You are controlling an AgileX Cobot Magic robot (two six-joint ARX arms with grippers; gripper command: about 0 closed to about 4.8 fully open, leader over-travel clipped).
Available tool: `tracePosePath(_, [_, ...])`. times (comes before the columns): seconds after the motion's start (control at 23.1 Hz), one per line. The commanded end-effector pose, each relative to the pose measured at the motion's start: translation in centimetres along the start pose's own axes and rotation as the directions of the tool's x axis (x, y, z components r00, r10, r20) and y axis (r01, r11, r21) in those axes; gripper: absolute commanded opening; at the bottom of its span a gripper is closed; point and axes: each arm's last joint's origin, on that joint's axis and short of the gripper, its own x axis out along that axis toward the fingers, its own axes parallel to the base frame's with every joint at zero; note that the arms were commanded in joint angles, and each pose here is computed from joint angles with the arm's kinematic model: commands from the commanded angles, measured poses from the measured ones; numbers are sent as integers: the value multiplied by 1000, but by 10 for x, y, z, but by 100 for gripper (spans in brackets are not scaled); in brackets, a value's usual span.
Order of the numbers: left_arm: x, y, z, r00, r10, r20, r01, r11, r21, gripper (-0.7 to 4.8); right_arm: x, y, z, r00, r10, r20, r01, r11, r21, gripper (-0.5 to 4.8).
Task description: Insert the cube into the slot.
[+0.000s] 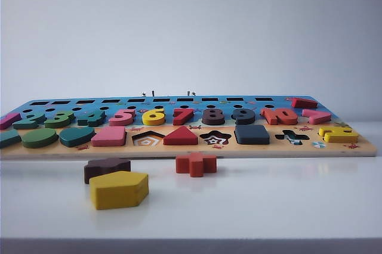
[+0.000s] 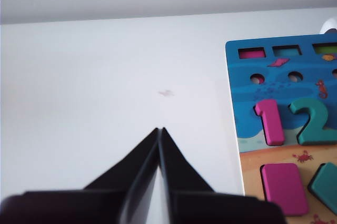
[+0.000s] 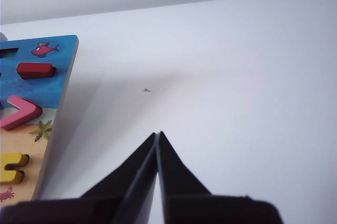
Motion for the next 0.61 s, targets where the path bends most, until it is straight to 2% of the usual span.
tracePosePath(0.04, [0, 0, 2, 1000, -3, 18, 3, 1000, -4, 17, 0, 0, -4, 1000, -2, -25, 2, 1000, -5, -4])
tracePosePath(0.61, [0, 0, 2, 1000, -3, 18, 4, 1000, -21, 17, 0, 0, -4, 1000, -2, -25, 2, 1000, -5, -4])
